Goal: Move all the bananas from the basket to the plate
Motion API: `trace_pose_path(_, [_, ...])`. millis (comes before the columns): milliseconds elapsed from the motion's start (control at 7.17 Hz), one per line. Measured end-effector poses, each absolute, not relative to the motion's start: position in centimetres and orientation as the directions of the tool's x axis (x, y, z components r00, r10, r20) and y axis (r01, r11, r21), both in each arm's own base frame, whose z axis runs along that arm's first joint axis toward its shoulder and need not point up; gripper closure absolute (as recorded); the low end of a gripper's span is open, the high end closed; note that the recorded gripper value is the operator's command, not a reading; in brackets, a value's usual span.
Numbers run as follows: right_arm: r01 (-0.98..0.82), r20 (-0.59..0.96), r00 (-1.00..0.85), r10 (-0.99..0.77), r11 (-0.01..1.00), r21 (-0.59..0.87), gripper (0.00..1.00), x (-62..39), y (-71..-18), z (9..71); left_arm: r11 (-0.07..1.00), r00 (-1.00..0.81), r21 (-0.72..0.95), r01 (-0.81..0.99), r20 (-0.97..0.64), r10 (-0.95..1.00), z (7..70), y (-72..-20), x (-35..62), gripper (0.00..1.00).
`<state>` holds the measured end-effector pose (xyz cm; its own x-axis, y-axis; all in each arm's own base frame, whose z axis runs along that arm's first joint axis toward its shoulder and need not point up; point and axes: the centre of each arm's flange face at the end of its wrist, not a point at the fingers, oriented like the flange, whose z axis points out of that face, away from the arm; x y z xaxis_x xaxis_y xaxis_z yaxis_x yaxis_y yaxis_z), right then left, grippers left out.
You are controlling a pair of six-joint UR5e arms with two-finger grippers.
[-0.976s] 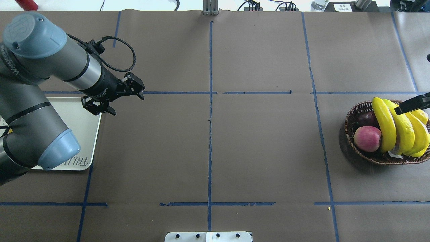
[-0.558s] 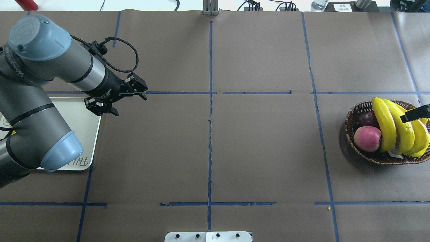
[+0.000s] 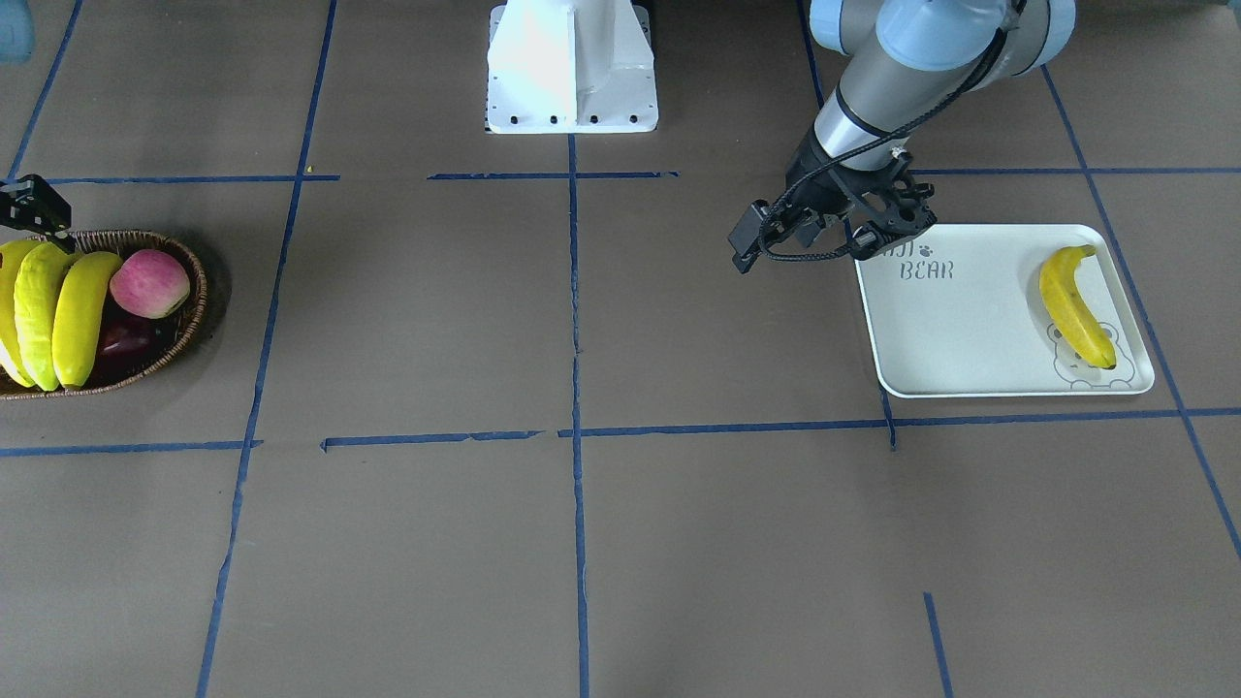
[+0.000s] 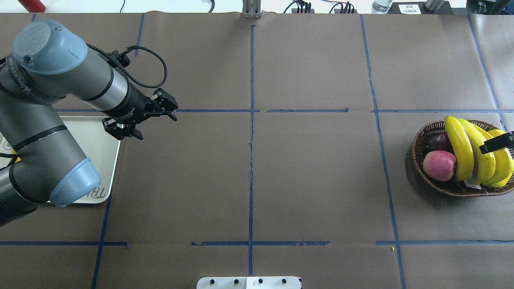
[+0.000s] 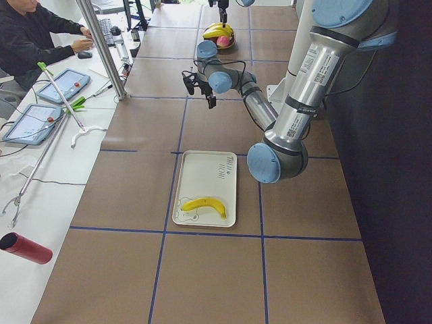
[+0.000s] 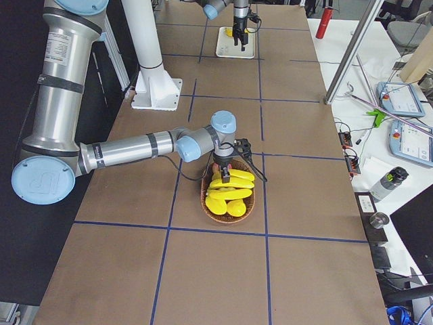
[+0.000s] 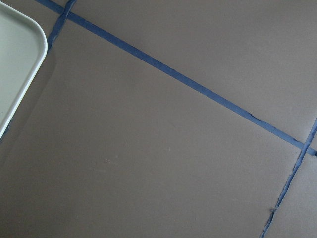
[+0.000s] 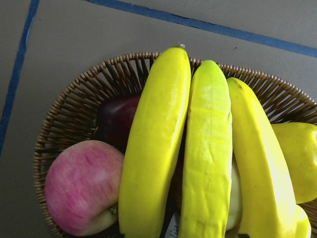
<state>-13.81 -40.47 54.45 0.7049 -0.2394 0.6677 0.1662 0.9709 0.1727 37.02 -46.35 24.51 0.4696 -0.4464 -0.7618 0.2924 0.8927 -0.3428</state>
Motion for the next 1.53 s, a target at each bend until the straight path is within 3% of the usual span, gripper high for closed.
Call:
trace_pose_path(279, [0.180, 0.664, 0.708, -0.240, 0.971, 0.159, 0.26, -14.1, -40.4, 55.5, 0.893, 0.473, -0.344, 0.289, -0.760, -0.446, 24.6, -46.2, 37.3, 0.01])
trace_pose_path(558, [0.185, 0.660, 0.714, -0.234, 0.972, 0.144, 0.41, -14.2, -40.6, 56.7, 0.896, 0.478, -0.339, 0.286, -0.760, -0.441, 24.8, -45.9, 37.8, 0.01])
trace_pose_path(697, [0.185, 0.659, 0.716, -0.232, 0.973, 0.141, 0.71, -14.3, -40.7, 56.9, 0.896, 0.479, -0.338, 0.287, -0.760, -0.440, 24.8, -45.8, 37.8, 0.01])
trace_pose_path(836, [0.186, 0.659, 0.716, -0.231, 0.973, 0.140, 0.89, -14.4, -40.8, 56.9, 0.896, 0.480, -0.338, 0.287, -0.758, -0.441, 25.0, -45.8, 37.8, 0.01])
trace_pose_path(976, [0.185, 0.659, 0.715, -0.231, 0.973, 0.141, 0.97, -14.4, -40.8, 56.9, 0.896, 0.481, -0.338, 0.288, -0.758, -0.441, 25.0, -45.8, 37.8, 0.01])
trace_pose_path(1534, [0.089, 0.671, 0.715, -0.198, 0.977, 0.193, 1.00, -9.8, -42.0, 54.7, 0.895, 0.479, -0.338, 0.290, -0.759, -0.441, 24.9, -45.8, 37.7, 0.01])
